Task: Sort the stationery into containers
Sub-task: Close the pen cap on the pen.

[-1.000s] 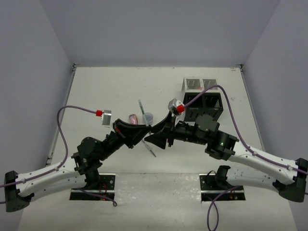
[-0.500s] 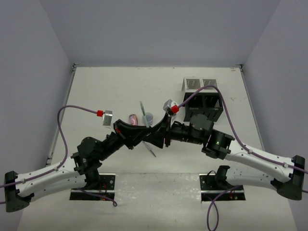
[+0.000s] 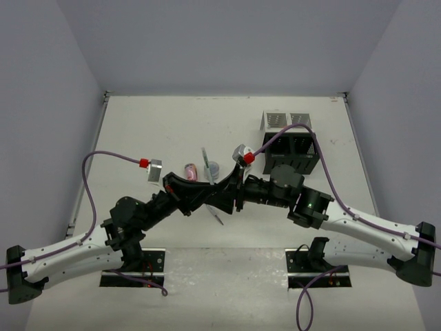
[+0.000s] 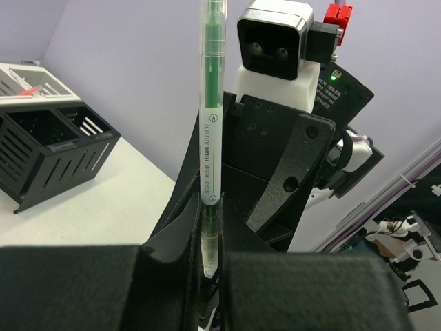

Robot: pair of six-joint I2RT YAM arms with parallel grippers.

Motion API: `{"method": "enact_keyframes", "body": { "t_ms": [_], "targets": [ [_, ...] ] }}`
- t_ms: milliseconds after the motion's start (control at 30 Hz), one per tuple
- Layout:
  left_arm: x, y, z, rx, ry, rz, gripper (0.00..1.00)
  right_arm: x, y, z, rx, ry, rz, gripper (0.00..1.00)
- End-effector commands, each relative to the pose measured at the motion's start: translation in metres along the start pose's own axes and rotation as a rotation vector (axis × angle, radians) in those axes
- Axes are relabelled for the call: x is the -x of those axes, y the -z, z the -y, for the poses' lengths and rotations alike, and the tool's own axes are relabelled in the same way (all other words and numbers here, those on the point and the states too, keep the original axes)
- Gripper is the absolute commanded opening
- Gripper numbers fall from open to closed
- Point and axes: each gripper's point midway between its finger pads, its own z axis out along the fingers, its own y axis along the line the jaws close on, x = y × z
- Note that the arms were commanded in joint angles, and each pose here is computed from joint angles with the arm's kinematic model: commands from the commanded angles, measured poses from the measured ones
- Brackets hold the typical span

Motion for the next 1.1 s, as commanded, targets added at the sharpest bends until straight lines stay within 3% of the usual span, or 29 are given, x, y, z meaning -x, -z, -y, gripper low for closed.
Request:
{"method": "enact_keyframes", "body": {
  "t_ms": [0,300,467,700,1067],
  "targets": [
    [-0.004,0.002,0.006,-0.025,-0.031,-0.033,0.0,0.013,0.001,-0.002,0.01,0.017,0.066,0.45],
    [-0.007,0.002,0.001,-0.007,-0.029,-0.036,0.0,0.009,0.006,-0.003,0.017,0.018,0.061,0.41],
    [-0.009,0.003,-0.003,0.005,-0.046,-0.039,0.0,0.011,0.011,-0.013,0.057,0.009,0.06,0.56],
    [-0.01,0.003,-0.003,-0.001,-0.051,-0.037,0.0,0.005,0.009,-0.007,0.031,0.001,0.028,0.66],
    [-0.004,0.005,-0.002,0.004,-0.066,-0.027,0.0,-0.008,0.011,0.001,0.0,0.014,-0.008,0.55]
  ]
}}
